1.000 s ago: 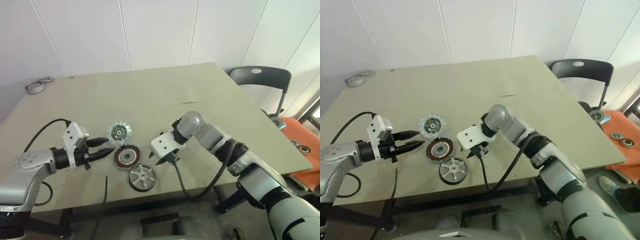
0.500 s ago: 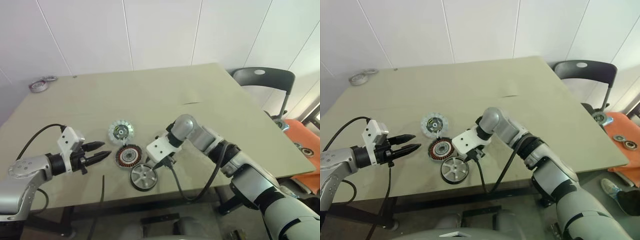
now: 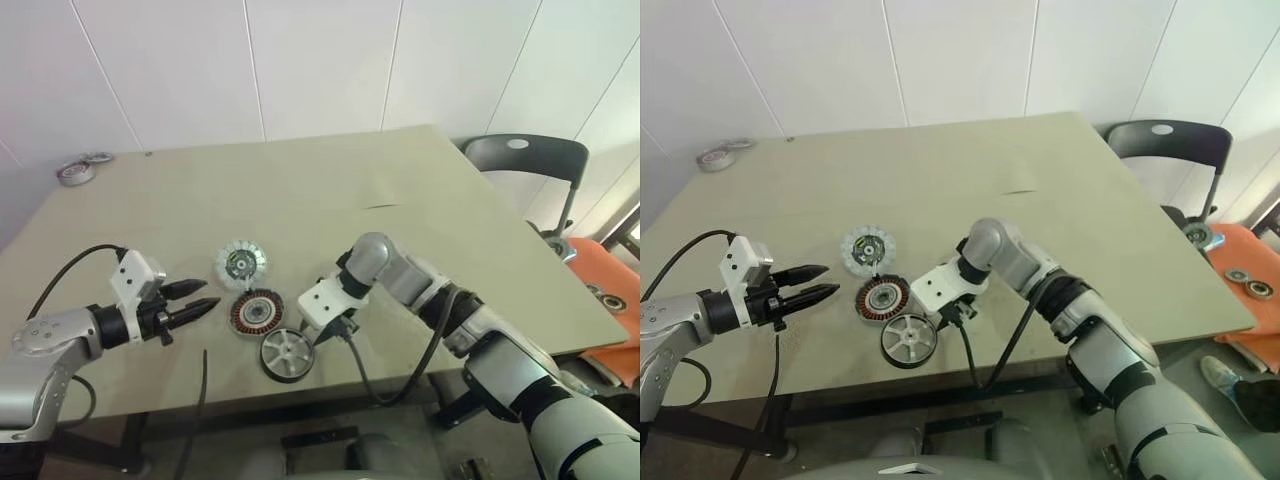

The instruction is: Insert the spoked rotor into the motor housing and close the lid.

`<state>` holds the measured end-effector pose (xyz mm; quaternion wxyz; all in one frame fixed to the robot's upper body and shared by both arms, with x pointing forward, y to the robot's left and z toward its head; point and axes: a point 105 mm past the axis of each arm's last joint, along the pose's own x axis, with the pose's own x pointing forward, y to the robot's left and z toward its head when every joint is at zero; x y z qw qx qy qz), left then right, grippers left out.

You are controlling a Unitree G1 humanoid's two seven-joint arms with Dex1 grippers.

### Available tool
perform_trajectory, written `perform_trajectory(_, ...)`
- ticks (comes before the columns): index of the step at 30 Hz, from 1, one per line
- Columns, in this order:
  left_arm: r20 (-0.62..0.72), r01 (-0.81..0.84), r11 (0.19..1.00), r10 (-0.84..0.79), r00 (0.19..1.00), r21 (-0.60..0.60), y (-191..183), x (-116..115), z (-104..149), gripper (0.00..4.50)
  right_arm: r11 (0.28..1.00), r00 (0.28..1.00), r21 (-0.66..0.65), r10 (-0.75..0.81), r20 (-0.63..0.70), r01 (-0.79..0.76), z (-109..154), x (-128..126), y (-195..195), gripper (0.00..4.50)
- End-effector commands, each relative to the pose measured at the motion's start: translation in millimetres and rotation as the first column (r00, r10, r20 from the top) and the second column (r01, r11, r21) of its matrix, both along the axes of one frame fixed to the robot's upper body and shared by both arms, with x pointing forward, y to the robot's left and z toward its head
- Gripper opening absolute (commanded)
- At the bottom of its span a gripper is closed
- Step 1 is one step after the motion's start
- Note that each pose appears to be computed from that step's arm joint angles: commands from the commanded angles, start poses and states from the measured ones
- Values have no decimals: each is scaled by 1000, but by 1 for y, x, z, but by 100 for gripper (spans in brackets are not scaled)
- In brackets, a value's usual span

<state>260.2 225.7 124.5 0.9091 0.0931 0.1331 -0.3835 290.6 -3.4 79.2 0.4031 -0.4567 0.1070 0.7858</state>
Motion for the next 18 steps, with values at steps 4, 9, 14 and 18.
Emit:
perform_trajectory(4, 33, 9, 1000, -9, 999, -2, -3, 4, 7, 226, 998, 999, 45, 49, 20, -50, 13, -6, 14, 163)
perform_trajectory(9, 34, 0, 1000, 0, 999, -1, -1, 4, 6, 226, 997, 998, 48, 63, 30, -64, 15, -6, 19, 163)
perform_trajectory(14, 39, -10, 1000, 10, 999, -1, 0, 4, 6, 226, 996, 997, 30, 81, 17, -82, 11, -10, 20, 163)
perform_trajectory(18, 43, -16, 1000, 16, 999, 0, 0, 3, 7, 226, 997, 997, 10, 76, 6, -76, 4, -11, 21, 163)
